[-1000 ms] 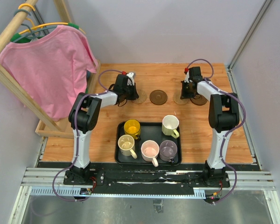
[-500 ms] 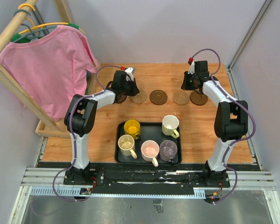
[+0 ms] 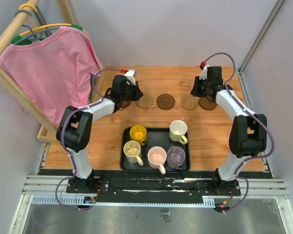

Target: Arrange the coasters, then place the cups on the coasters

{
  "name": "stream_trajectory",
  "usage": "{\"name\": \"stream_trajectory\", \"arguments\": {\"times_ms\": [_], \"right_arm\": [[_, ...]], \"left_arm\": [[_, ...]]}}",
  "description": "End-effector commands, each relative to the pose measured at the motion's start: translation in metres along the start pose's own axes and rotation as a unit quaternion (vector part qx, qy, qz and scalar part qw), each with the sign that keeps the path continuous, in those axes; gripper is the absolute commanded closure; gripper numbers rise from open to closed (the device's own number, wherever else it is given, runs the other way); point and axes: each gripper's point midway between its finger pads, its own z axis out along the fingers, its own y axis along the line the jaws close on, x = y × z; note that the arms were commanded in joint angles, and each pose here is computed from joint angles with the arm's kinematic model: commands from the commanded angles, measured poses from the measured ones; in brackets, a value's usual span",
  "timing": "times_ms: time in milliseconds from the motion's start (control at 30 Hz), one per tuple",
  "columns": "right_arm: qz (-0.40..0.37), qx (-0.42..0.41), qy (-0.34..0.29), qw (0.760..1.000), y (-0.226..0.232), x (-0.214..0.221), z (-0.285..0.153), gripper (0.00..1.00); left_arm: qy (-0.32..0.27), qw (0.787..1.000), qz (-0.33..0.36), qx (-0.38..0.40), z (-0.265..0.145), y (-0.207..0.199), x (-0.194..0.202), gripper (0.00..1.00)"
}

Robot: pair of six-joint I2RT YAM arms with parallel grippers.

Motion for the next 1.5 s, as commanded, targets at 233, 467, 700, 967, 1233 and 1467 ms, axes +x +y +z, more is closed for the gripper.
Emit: {"name": "stream_trajectory", "arguments": {"times_ms": [233, 467, 700, 967, 1233, 1467], "right_arm": [[-0.036, 0.087, -0.121, 0.988, -0.020, -0.049, -0.069, 0.58], [0.005, 0.113, -0.152, 0.982, -0.052, -0.047, -0.075, 0.50], [0.073, 0.122, -0.128, 0.982, -0.092, -0.021, -0.050, 0.46], [0.063, 0.147, -0.119, 0.980, -0.105, -0.012, -0.045, 0.46], [0.082, 0.137, -0.113, 0.981, -0.096, -0.002, -0.056, 0.46], [0.100, 0.129, -0.108, 0.981, -0.078, 0.014, -0.079, 0.37]], "left_arm": [[-0.127, 0.990, -0.031, -0.055, -0.077, 0.030, -0.065, 0.81], [-0.113, 0.984, -0.016, -0.134, -0.104, 0.063, -0.038, 0.81], [-0.099, 0.984, -0.029, -0.149, -0.106, 0.071, -0.012, 0.83], [-0.102, 0.982, -0.020, -0.155, -0.108, 0.075, -0.005, 0.84], [-0.099, 0.984, -0.024, -0.148, -0.120, 0.069, 0.000, 0.84], [-0.105, 0.984, -0.033, -0.139, -0.142, 0.059, 0.007, 0.49]]}}
